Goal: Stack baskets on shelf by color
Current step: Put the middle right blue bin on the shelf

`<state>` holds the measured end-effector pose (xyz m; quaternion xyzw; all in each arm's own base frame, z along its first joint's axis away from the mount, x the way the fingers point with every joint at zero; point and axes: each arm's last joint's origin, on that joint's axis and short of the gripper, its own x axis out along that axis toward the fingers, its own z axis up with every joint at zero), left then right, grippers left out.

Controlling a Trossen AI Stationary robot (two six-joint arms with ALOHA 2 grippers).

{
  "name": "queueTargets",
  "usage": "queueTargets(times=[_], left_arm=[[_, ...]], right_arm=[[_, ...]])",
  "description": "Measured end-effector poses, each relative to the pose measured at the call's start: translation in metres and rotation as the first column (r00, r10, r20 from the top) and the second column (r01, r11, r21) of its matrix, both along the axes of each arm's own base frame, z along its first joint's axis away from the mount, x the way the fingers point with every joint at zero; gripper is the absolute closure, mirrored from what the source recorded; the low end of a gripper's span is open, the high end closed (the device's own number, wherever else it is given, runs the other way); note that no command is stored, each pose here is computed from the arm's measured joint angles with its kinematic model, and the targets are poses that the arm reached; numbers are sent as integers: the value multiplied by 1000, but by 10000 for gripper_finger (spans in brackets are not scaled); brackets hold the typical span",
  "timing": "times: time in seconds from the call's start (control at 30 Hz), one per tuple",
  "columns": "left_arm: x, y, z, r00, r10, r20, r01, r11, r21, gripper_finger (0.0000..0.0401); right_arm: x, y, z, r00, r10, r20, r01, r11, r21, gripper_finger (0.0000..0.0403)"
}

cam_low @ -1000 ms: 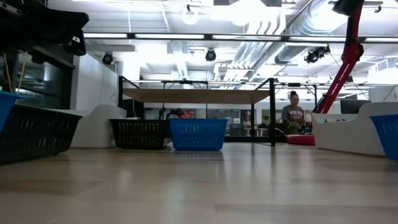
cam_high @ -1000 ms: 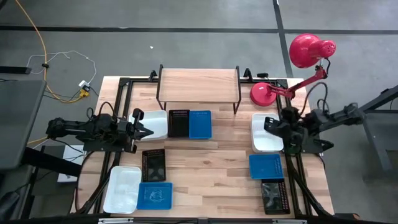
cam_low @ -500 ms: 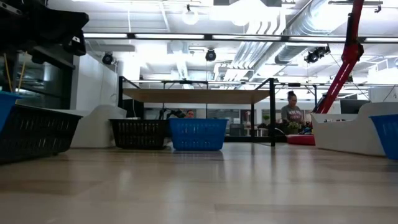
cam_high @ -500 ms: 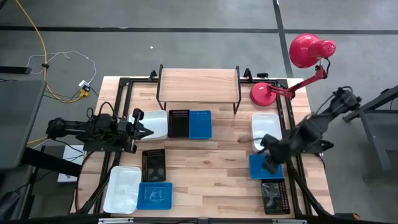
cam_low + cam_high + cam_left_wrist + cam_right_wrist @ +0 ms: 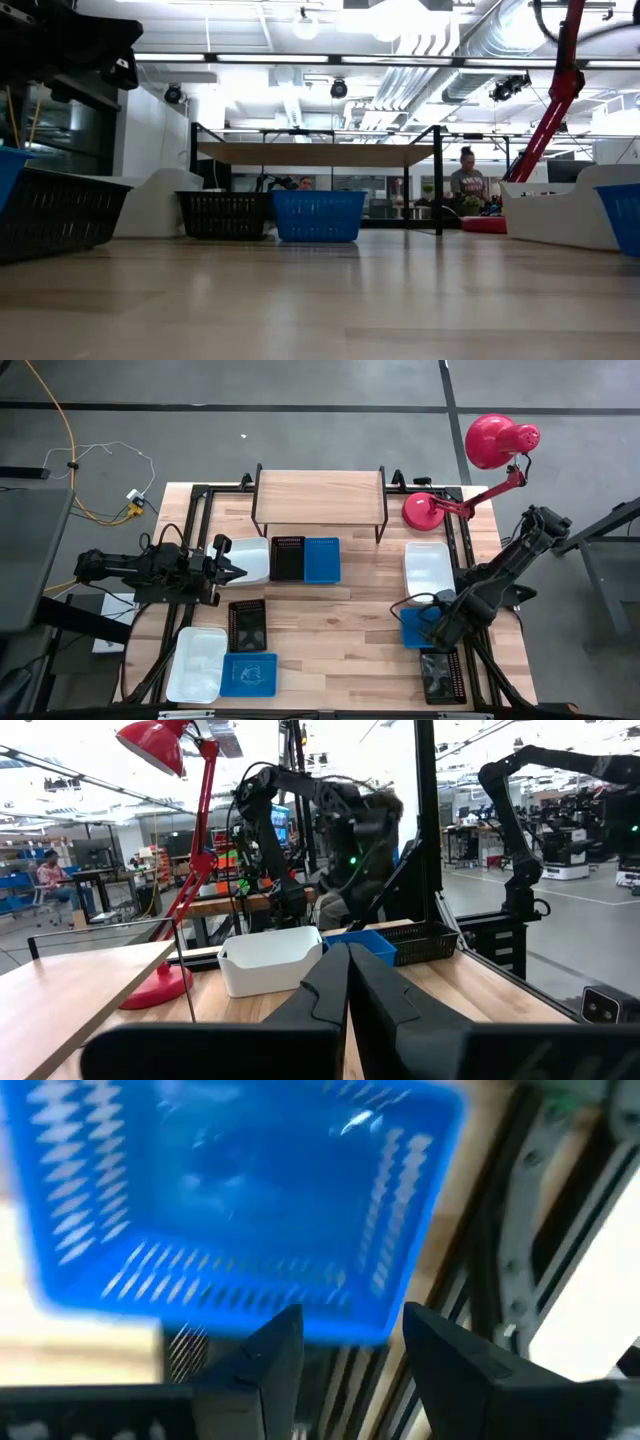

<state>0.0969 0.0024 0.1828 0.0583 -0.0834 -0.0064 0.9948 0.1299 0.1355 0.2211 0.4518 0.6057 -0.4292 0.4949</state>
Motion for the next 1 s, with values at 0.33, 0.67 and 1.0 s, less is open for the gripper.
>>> queueTargets(times=[0.33, 0.67, 1.0], left_arm=[[0, 0, 0, 1000, 0, 0, 0, 1000, 0, 401], [0, 0, 0, 1000, 0, 0, 0, 1000, 0, 401], [0, 0, 0, 1000, 0, 0, 0, 1000, 0, 401]], right_arm=[[-13, -16, -41, 997, -45, -59, 39, 994, -100, 242], [-16, -20, -57, 999, -2, -41, -2, 995, -104, 247], [-9, -14, -42, 992, 127, 15, -126, 988, -89, 391]])
